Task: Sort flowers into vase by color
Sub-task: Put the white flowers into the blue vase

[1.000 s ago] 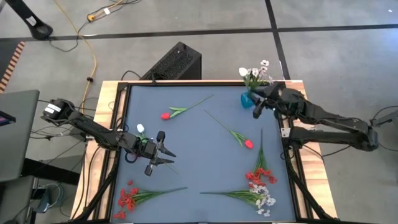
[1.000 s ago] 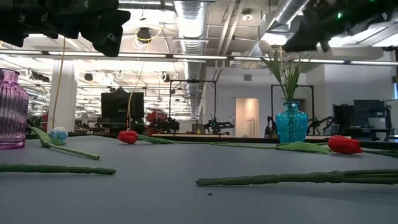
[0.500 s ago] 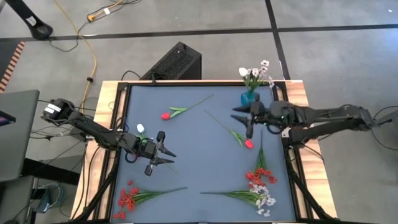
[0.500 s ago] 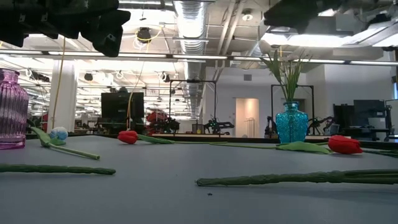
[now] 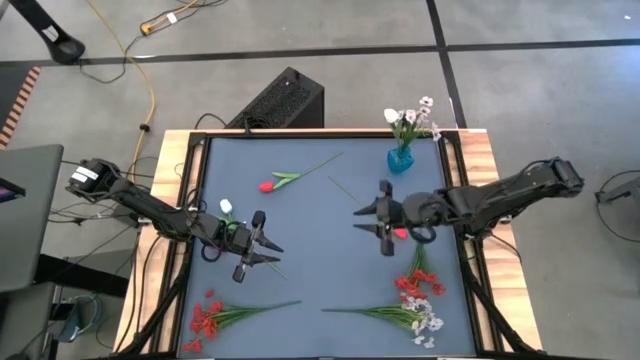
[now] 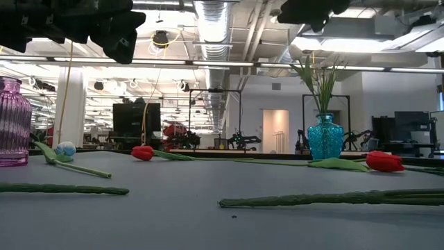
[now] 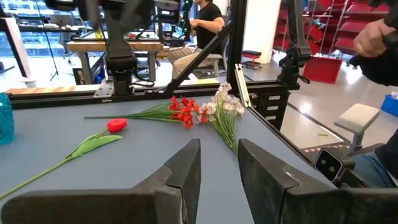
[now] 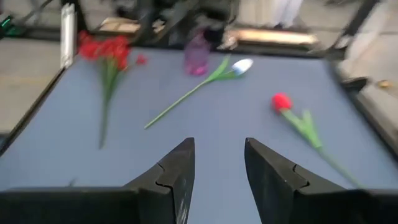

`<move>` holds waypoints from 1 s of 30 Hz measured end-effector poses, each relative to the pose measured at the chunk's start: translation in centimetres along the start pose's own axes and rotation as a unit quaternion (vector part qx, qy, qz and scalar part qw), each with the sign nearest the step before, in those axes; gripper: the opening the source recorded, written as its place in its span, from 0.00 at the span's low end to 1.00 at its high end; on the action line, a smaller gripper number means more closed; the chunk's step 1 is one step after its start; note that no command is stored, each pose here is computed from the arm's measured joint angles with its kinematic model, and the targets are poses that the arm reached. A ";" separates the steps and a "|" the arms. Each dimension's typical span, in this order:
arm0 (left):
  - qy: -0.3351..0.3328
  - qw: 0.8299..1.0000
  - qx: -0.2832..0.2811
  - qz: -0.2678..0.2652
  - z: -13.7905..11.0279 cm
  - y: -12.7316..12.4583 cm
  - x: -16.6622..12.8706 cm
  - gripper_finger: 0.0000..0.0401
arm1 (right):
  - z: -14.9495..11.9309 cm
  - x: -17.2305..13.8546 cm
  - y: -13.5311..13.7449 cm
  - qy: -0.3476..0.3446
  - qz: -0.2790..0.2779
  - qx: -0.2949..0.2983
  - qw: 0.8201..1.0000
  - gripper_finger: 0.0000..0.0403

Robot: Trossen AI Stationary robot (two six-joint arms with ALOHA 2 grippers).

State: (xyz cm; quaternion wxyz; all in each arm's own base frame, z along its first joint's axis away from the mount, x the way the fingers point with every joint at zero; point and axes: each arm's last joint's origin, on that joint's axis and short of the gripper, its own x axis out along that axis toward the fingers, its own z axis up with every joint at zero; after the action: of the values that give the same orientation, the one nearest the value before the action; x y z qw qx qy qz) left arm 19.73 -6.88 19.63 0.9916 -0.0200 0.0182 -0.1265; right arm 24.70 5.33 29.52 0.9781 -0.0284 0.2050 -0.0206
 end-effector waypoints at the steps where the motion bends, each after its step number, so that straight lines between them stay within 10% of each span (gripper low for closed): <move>1: 0.000 1.000 0.000 0.000 0.0 0.0 0.0 0.24 | 0.1 0.2 0.4 0.011 0.012 -0.005 1.000 0.41; 30: 0.005 1.000 -0.001 -0.003 -0.1 0.0 0.0 0.24 | -6.4 5.6 13.2 0.275 0.184 0.059 0.942 0.41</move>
State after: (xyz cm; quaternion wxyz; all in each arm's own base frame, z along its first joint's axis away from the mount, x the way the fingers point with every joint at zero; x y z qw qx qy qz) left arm 19.72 -6.89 19.54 0.9911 -0.0201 0.0227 -0.1293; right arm 27.67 17.88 20.59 0.8704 0.0741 0.4658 0.1411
